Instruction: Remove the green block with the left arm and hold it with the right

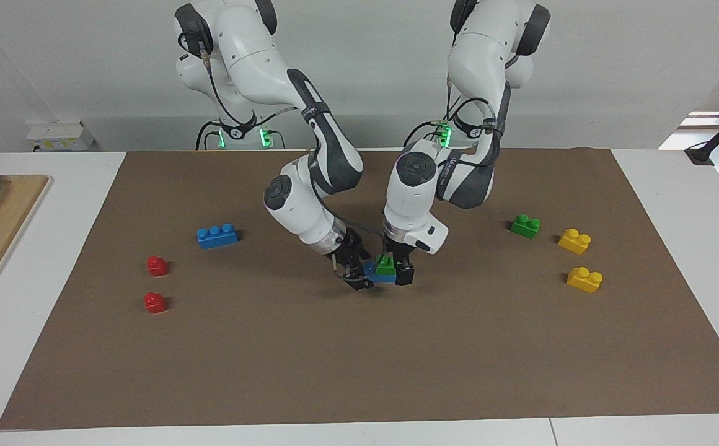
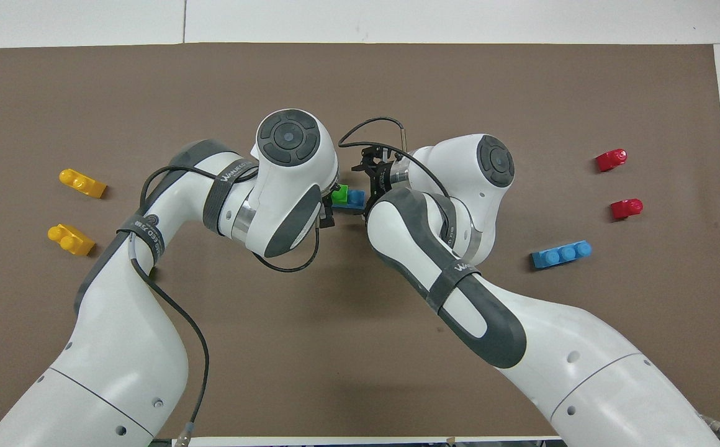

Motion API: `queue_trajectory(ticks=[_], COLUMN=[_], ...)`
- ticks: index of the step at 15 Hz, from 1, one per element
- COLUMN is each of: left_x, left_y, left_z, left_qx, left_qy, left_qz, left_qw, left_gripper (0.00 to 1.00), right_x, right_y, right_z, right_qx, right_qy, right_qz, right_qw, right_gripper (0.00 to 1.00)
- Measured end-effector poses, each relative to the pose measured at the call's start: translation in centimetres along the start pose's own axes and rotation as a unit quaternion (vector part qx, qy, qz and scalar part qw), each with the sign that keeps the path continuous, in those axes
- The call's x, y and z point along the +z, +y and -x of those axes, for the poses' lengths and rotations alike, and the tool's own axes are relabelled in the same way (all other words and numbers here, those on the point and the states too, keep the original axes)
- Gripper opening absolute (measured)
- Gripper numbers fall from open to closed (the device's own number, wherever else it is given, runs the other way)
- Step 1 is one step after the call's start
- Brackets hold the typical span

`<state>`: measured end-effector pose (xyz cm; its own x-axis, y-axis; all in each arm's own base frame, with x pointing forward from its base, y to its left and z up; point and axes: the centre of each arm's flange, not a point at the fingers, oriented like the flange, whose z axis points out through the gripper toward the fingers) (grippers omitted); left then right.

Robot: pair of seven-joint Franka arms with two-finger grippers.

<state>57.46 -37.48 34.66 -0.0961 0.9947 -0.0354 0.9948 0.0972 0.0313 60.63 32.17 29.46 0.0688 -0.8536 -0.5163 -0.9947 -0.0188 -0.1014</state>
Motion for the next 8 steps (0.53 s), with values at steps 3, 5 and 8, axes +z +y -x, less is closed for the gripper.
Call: queue_trajectory(ticks=[3, 5, 8], left_x=[0.2, 0.3, 0.4], left_y=[0.0, 0.1, 0.0], left_z=[-0.2, -0.3, -0.4], left_qx=[-0.001, -0.002, -0.002], left_qy=[0.002, 0.003, 0.004], left_qz=[-0.001, -0.001, -0.002], left_qw=[1.0, 1.0, 1.0], left_gripper=[1.0, 1.0, 1.0], right_x=[0.4, 0.9, 1.9], right_y=[0.0, 0.0, 0.4], right_z=[-0.3, -0.7, -0.8], right_qx=[0.002, 0.003, 0.004], right_qy=[0.002, 0.006, 0.009], right_qz=[-0.001, -0.003, 0.003], right_qw=[1.0, 1.0, 1.0], right_gripper=[0.9, 0.9, 0.91])
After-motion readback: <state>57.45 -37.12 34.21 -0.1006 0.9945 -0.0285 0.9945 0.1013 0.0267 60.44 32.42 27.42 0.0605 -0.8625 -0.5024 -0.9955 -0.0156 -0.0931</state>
